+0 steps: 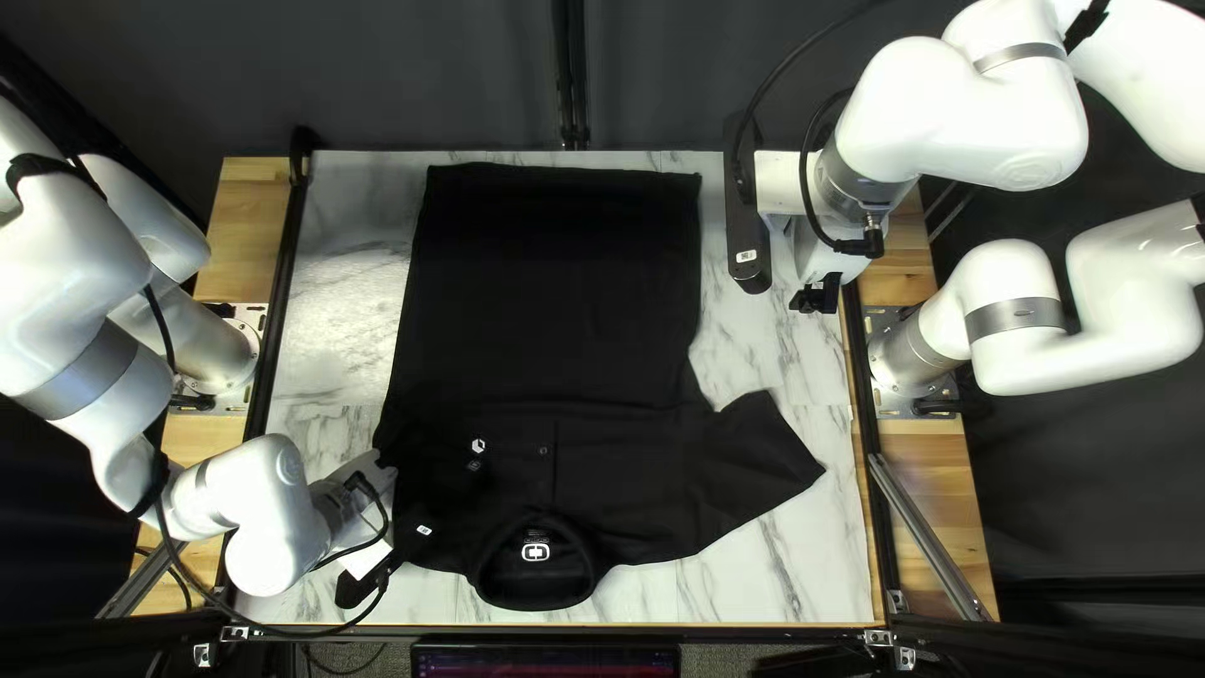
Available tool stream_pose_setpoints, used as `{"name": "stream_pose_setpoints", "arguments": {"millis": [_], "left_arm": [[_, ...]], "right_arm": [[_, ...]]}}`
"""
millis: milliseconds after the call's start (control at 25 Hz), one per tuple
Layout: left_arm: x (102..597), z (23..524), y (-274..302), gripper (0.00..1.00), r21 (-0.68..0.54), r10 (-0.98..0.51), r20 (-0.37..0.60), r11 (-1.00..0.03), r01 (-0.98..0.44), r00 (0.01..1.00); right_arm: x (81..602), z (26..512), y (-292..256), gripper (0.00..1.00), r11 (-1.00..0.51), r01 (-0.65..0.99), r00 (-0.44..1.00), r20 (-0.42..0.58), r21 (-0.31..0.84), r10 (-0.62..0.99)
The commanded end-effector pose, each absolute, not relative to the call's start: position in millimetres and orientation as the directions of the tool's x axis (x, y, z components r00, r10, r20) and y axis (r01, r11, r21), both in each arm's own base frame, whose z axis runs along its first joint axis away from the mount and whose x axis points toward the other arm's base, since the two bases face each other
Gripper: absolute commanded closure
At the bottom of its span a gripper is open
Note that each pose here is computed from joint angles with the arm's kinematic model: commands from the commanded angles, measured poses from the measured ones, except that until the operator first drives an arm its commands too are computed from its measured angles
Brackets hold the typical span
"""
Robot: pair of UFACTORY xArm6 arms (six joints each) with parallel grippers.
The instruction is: Fold t-shirt
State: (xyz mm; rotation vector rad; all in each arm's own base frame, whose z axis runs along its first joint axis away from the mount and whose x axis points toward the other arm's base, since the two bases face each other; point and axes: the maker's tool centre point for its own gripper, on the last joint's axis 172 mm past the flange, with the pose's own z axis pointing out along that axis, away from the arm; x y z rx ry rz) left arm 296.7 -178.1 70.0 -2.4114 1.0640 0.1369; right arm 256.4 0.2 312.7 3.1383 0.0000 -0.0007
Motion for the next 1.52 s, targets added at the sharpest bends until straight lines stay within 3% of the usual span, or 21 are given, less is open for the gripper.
{"name": "stream_pose_setpoints", "arguments": {"millis": [40, 480, 560, 600, 680, 720, 1160, 1520], "left_arm": [[316, 84, -163, 1.00, -0.402, -0.677, -0.293, -0.553, -0.730, 0.675], [369, 92, -107, 1.00, -0.411, -0.692, -0.280, -0.540, -0.735, 0.665], [374, 89, -99, 0.92, -0.411, -0.691, -0.276, -0.544, -0.732, 0.668], [376, 85, -93, 0.83, -0.409, -0.688, -0.273, -0.549, -0.729, 0.672], [376, 79, -85, 0.14, -0.405, -0.684, -0.266, -0.560, -0.723, 0.679], [376, 76, -83, 0.00, -0.403, -0.683, -0.262, -0.565, -0.720, 0.682], [370, 71, -105, 0.00, -0.398, -0.680, -0.244, -0.580, -0.711, 0.691], [409, 46, -149, 0.00, -0.393, -0.702, -0.205, -0.579, -0.714, 0.682]], "right_arm": [[256, 313, 0, 0.00, -1.000, 0.000, 1.000, 0.000, 0.003, 0.000], [256, 313, 0, 0.00, -1.000, 0.000, 1.000, 0.000, 0.003, 0.000], [256, 313, 0, 0.00, -1.000, 0.000, 1.000, 0.000, 0.003, 0.000], [256, 313, 0, 0.00, -1.000, 0.000, 1.000, 0.000, 0.003, 0.000], [256, 313, 0, 0.00, -1.000, 0.000, 1.000, 0.000, 0.003, 0.000], [256, 313, 0, 0.00, -1.000, 0.000, 1.000, 0.000, 0.003, 0.000], [256, 313, 0, 0.00, -1.000, 0.000, 1.000, 0.000, 0.003, 0.000], [256, 313, 0, 0.00, -1.000, 0.000, 1.000, 0.000, 0.003, 0.000]]}}
